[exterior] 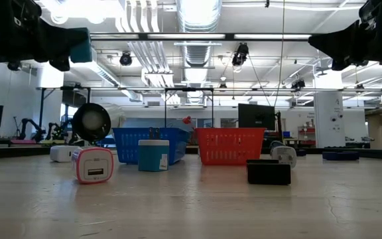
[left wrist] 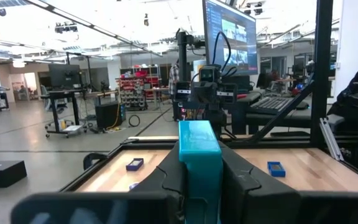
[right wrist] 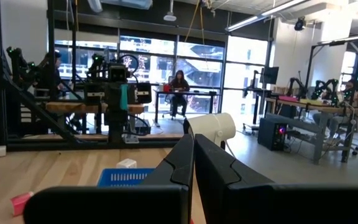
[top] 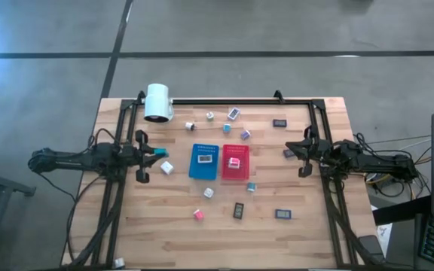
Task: Pick & Place Office items
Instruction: Put the blue digital clock into the blue bin
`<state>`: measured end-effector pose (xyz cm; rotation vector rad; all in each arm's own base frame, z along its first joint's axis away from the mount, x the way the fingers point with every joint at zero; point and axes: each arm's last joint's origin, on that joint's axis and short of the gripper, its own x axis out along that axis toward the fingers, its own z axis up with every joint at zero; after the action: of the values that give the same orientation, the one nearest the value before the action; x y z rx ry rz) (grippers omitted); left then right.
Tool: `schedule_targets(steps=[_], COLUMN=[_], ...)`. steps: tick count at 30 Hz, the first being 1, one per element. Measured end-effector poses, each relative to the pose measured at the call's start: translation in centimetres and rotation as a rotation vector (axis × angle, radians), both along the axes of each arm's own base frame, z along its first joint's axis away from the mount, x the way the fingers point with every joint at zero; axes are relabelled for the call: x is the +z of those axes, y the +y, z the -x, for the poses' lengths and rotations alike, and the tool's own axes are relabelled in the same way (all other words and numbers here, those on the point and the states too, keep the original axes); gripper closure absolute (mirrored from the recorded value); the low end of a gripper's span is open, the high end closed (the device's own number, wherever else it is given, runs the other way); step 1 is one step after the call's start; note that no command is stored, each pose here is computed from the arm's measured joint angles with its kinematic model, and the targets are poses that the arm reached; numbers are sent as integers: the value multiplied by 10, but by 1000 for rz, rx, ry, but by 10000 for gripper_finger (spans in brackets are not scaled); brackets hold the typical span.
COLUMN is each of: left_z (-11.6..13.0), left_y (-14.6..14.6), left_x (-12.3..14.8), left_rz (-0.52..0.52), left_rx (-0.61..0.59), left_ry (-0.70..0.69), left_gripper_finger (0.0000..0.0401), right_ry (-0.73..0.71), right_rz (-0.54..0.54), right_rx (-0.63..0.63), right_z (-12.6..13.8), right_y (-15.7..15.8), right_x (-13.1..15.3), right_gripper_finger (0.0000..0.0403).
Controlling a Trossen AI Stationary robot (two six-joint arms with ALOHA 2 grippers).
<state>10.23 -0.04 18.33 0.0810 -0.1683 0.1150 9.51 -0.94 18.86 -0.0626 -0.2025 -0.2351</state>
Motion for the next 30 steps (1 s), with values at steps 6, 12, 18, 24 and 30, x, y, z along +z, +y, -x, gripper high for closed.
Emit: schedule_targets(steps=[6, 12, 18, 24, 30], left_z=[0, 0, 1, 0, -18], left_y=[0, 0, 0, 2, 2], left_x=[0, 0, 10, 42, 85], left_rz=[1, 2, 8, 6, -40], left_rx=[-1, -1, 6, 59, 82], left_ry=[1, 0, -97, -123, -33], left_gripper_finger=[347, 349, 349, 349, 349], right_ry=[0, 0, 0, -1, -2], right_rz=[0, 0, 0, 0, 0], right_rx=[0, 0, 0, 0, 0], right_z=[0, 0, 0, 0, 0], right_y=[0, 0, 0, 0, 0], right_x=[0, 0, 0, 0, 0], right_gripper_finger=[394, 394, 394, 394, 394])
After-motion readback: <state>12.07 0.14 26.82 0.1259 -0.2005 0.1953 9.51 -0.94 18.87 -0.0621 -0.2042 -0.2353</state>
